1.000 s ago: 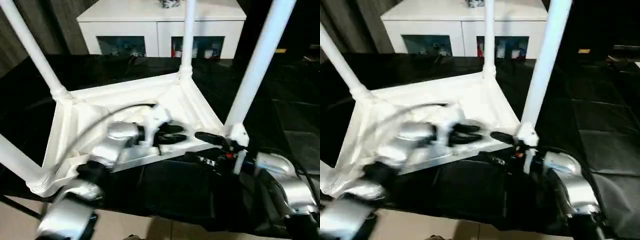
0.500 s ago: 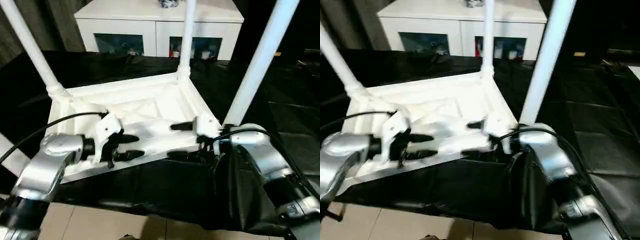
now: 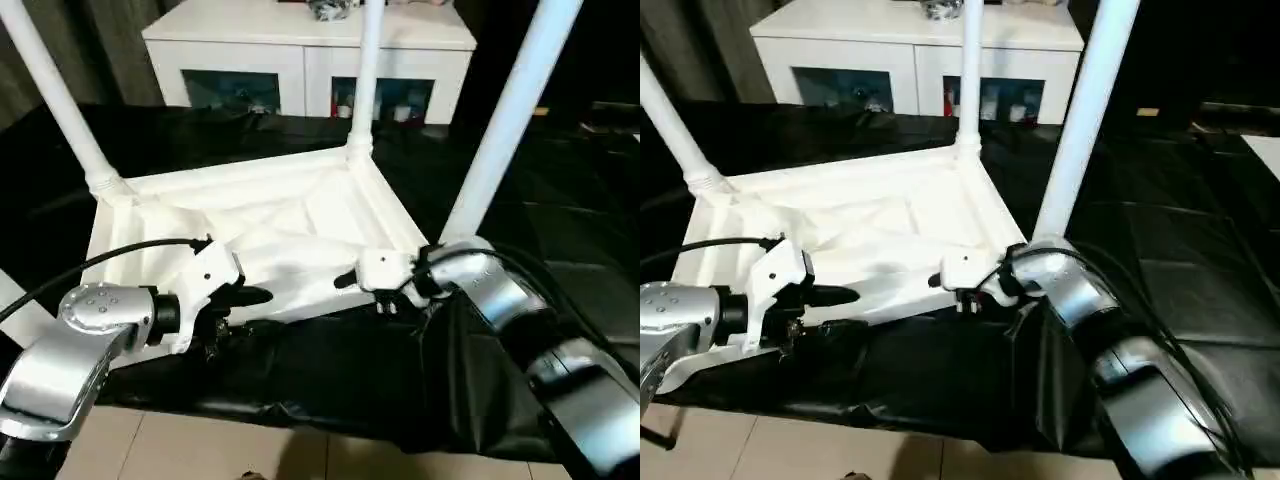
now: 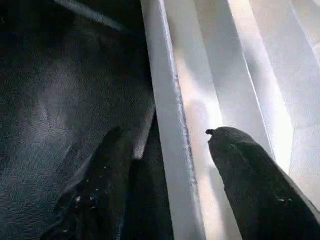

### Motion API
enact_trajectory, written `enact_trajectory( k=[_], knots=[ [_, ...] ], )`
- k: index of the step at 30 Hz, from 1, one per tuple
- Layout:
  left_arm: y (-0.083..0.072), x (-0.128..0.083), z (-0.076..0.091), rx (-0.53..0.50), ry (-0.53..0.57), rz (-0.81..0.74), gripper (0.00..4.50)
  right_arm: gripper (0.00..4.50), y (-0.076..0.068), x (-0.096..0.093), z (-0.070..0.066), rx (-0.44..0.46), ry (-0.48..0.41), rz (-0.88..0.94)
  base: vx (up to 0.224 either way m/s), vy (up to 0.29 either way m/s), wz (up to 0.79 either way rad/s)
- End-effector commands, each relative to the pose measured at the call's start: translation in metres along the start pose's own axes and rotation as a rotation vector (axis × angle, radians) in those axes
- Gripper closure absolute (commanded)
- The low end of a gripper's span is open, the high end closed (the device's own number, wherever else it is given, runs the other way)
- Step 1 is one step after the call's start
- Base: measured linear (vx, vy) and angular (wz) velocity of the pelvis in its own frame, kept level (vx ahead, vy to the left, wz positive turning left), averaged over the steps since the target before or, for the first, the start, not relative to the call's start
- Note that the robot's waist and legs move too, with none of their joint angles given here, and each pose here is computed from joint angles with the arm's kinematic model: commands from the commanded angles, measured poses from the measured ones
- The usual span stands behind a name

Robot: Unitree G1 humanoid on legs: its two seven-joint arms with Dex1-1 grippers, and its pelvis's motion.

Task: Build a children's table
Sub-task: Rotate table base

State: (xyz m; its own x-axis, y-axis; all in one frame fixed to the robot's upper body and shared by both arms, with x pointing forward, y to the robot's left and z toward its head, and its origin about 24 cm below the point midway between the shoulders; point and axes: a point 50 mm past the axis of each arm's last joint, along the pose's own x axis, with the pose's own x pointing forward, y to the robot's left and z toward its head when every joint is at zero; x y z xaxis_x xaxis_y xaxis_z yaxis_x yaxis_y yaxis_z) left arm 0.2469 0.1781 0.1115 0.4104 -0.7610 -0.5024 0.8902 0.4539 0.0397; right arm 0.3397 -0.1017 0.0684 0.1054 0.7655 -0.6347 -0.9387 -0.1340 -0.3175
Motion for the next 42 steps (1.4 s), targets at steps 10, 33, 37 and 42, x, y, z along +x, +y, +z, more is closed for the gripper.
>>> enact_trajectory(
  k=[10, 33, 37, 42],
  knots=[
    [-0.002, -0.004, 0.002, -0.007, 0.003, 0.017, 1.99, 2.96, -0.010, 0.004, 0.001, 0.000, 0.042, 0.013, 0.000, 0.000, 0.00],
    [-0.001, 0.000, 0.000, -0.012, 0.012, 0.027, 1.99, 4.40, -0.020, -0.024, -0.031, 0.180, 0.157, -0.221, 0.000, 0.000, 0.00],
    [0.000, 0.002, 0.001, -0.009, 0.009, 0.024, 1.99, 4.49, -0.017, -0.036, -0.040, 0.200, 0.161, -0.248, 0.000, 0.000, 0.00],
    [0.000, 0.004, 0.001, -0.006, 0.006, 0.021, 1.99, 4.49, -0.011, -0.047, -0.044, 0.171, 0.110, -0.247, 0.000, 0.000, 0.00]
  ],
)
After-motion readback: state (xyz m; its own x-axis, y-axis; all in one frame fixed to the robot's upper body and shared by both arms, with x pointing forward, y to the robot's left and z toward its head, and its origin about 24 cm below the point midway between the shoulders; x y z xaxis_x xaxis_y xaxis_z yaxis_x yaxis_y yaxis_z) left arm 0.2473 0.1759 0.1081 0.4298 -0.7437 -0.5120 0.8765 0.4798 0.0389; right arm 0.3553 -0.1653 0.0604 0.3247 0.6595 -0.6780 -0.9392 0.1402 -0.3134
